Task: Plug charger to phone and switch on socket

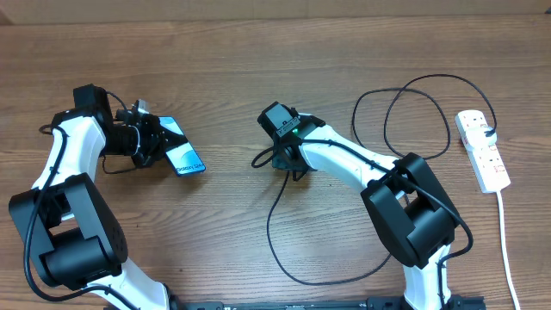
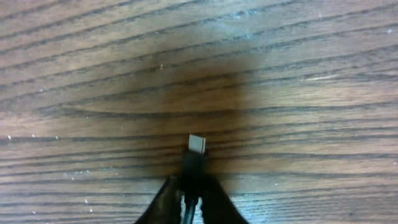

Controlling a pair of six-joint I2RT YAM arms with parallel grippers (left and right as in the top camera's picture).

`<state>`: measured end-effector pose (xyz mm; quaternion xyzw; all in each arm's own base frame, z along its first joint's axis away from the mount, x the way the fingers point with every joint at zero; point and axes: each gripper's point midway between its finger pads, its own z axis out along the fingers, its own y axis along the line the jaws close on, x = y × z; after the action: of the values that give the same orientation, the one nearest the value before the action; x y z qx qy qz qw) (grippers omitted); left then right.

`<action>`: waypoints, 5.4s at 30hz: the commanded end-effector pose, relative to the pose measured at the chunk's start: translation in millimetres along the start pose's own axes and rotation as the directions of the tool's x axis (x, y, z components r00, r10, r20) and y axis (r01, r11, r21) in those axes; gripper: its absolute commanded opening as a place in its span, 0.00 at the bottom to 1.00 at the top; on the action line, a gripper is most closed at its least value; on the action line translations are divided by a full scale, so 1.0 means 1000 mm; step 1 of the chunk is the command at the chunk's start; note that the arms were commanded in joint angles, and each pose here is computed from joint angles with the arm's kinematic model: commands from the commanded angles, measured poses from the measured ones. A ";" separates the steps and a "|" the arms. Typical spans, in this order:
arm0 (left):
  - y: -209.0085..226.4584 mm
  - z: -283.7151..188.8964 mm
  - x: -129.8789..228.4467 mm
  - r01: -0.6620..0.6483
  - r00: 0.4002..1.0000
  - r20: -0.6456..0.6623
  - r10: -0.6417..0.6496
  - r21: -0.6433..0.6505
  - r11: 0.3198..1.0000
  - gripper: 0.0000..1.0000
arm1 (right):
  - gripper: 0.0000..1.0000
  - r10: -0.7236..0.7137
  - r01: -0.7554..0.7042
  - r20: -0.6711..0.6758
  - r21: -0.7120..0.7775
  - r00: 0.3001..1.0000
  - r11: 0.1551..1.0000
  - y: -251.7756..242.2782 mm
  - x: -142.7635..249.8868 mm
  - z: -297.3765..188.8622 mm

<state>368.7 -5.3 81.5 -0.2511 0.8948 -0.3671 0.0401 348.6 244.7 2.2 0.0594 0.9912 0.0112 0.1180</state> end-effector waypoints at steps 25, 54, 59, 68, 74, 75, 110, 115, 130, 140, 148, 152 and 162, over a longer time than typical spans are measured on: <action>-0.130 -0.065 0.029 -0.268 0.945 0.072 0.320 0.732 0.627 0.04 | 0.04 -0.568 0.160 0.100 -0.985 0.817 0.058 0.091 0.055 -0.195; -0.152 -0.042 0.056 -0.125 0.948 -0.110 0.299 0.735 0.666 0.05 | 0.04 -0.557 0.108 0.069 -0.994 0.828 0.037 0.122 0.052 -0.211; -0.152 -0.042 0.056 -0.126 0.948 -0.109 0.300 0.735 0.666 0.05 | 0.04 -0.569 0.119 0.089 -0.993 0.817 0.015 0.130 0.058 -0.216; -0.153 -0.042 0.055 -0.141 0.946 -0.098 0.310 0.737 0.661 0.04 | 0.04 -0.565 0.108 0.078 -0.994 0.821 0.021 0.131 0.056 -0.217; -0.153 -0.042 0.055 -0.141 0.946 -0.097 0.311 0.737 0.661 0.04 | 0.04 -0.562 0.112 0.082 -0.994 0.823 0.020 0.131 0.055 -0.217; -0.153 -0.042 0.055 -0.141 0.946 -0.098 0.310 0.737 0.661 0.04 | 0.04 -0.562 0.114 0.084 -0.993 0.823 0.018 0.131 0.055 -0.217; -0.152 -0.041 0.055 -0.142 0.946 -0.097 0.310 0.736 0.662 0.04 | 0.04 -0.508 0.092 0.032 -0.991 0.861 0.093 0.128 0.035 -0.208; -0.150 -0.038 0.054 -0.148 0.947 -0.095 0.307 0.719 0.679 0.04 | 0.04 -0.482 0.025 -0.046 -0.990 0.875 0.139 0.131 0.030 -0.209; -0.145 -0.033 0.051 -0.158 0.949 -0.091 0.302 0.691 0.705 0.04 | 0.04 -0.437 0.012 -0.084 -0.977 0.896 0.213 0.140 0.027 -0.200; -0.145 -0.033 0.051 -0.160 0.949 -0.089 0.301 0.688 0.708 0.04 | 0.04 -0.391 -0.026 -0.126 -0.968 0.912 0.249 0.134 0.015 -0.195; -0.145 -0.033 0.051 -0.155 0.950 -0.093 0.298 0.687 0.710 0.04 | 0.04 -0.302 -0.032 -0.129 -0.951 0.945 0.307 0.146 0.002 -0.189; -0.145 -0.033 0.051 -0.154 0.950 -0.094 0.297 0.687 0.710 0.04 | 0.04 -0.287 -0.005 -0.089 -0.959 0.954 0.283 0.151 -0.005 -0.194; -0.143 -0.033 0.055 -0.095 0.957 -0.138 0.254 0.680 0.727 0.04 | 0.04 -0.267 0.047 -0.024 -0.965 0.964 0.257 0.155 -0.014 -0.199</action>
<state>385.5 -78.1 192.2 -0.1050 0.7407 -0.6581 0.0857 292.8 398.6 196.4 -0.1537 0.7670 0.6201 -0.0599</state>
